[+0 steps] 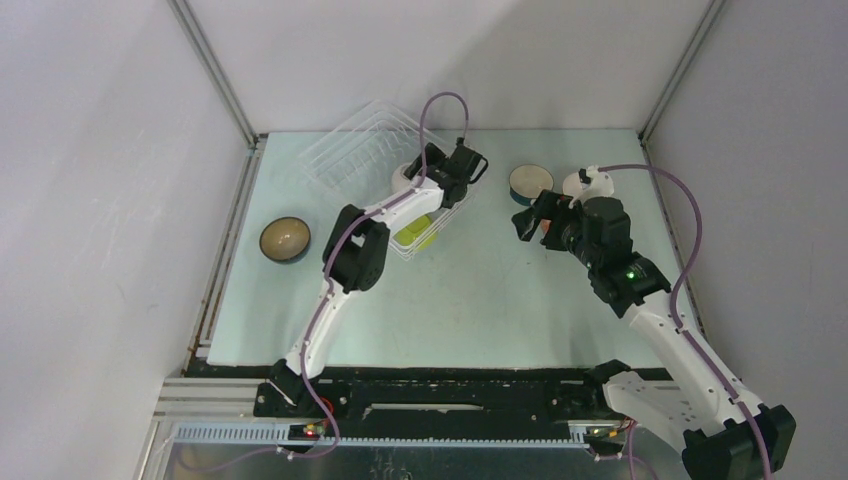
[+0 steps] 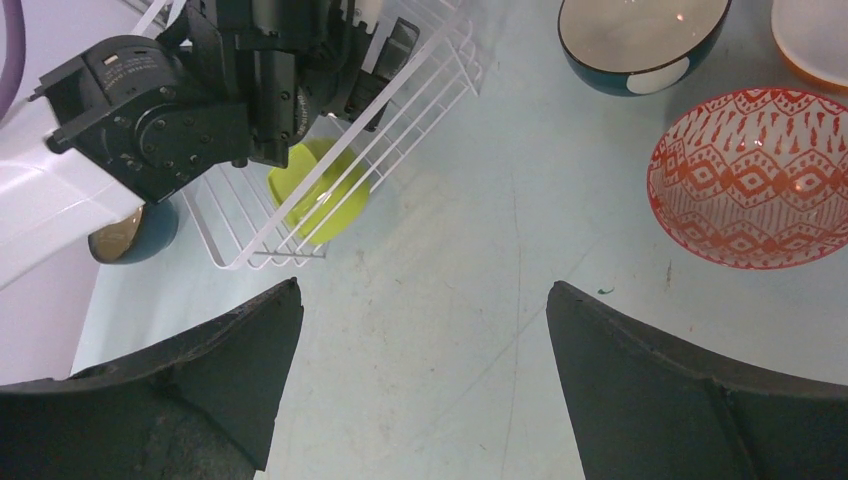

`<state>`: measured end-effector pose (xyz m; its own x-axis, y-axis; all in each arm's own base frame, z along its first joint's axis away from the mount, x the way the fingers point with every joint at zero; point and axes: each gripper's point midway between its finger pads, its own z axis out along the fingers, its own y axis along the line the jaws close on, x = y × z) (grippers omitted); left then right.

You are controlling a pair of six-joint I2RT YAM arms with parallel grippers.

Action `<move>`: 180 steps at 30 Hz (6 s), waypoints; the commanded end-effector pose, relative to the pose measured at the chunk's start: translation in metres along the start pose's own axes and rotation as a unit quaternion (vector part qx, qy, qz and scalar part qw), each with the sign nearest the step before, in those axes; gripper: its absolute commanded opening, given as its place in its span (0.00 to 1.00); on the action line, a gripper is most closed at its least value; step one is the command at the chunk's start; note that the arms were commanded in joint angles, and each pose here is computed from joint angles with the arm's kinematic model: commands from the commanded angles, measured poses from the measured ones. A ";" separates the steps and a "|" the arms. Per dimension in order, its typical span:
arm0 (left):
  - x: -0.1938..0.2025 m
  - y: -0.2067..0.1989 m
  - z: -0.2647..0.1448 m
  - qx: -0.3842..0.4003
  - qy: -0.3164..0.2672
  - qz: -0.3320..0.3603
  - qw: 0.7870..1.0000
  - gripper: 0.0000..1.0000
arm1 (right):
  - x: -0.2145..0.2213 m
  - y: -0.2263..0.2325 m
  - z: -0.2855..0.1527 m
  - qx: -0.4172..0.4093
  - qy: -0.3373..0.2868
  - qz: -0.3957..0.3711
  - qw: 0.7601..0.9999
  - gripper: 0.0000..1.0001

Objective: Unload the bowls from the dish rack

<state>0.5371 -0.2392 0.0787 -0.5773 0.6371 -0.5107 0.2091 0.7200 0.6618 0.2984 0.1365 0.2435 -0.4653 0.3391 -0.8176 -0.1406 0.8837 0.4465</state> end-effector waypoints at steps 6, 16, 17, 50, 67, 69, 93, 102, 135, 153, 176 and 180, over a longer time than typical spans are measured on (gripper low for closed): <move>-0.009 0.016 0.004 -0.067 -0.009 0.026 0.997 1.00 | -0.023 0.013 -0.003 -0.020 -0.030 -0.007 0.999 1.00; -0.010 0.011 0.002 -0.057 -0.012 0.047 0.997 1.00 | -0.023 0.012 -0.003 -0.018 -0.030 -0.008 0.999 1.00; -0.010 0.008 0.001 -0.044 -0.014 0.046 0.998 1.00 | -0.023 0.012 -0.003 -0.018 -0.029 -0.008 0.999 1.00; -0.030 0.052 -0.014 -0.124 -0.041 0.040 0.991 0.95 | -0.029 0.013 -0.011 -0.017 -0.038 -0.011 0.999 1.00; -0.025 0.053 -0.026 -0.162 -0.044 0.044 0.985 0.80 | -0.027 0.010 -0.011 -0.011 -0.033 -0.011 0.999 1.00; -0.025 0.055 -0.027 -0.166 -0.045 0.044 0.984 0.78 | -0.027 0.010 -0.011 -0.010 -0.033 -0.011 0.999 1.00; -0.027 0.064 -0.038 -0.205 -0.054 0.037 0.977 0.77 | -0.026 0.009 -0.012 -0.009 -0.032 -0.012 0.999 1.00; -0.023 0.066 -0.039 -0.218 -0.050 0.039 0.974 0.70 | -0.026 0.009 -0.012 -0.009 -0.031 -0.012 0.999 1.00; -0.032 0.086 -0.053 -0.258 -0.055 0.036 0.964 0.57 | -0.027 0.015 -0.011 -0.023 -0.033 -0.011 0.999 1.00; -0.033 0.096 -0.061 -0.282 -0.047 0.037 0.957 0.39 | -0.028 0.014 -0.012 -0.022 -0.034 -0.011 0.999 1.00; -0.025 0.119 -0.089 -0.231 -0.064 -0.110 0.964 0.49 | -0.027 0.013 -0.013 -0.020 -0.032 -0.010 0.999 1.00; -0.019 0.128 -0.101 -0.164 -0.074 -0.231 0.956 0.69 | -0.026 0.013 -0.013 -0.018 -0.031 -0.010 0.999 1.00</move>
<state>0.5138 -0.1995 0.1837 -0.5045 0.6048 -0.6162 -0.2163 0.6024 0.7684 0.2962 0.1350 0.2490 -0.4632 0.3379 -0.8193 -0.1452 0.8831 0.4462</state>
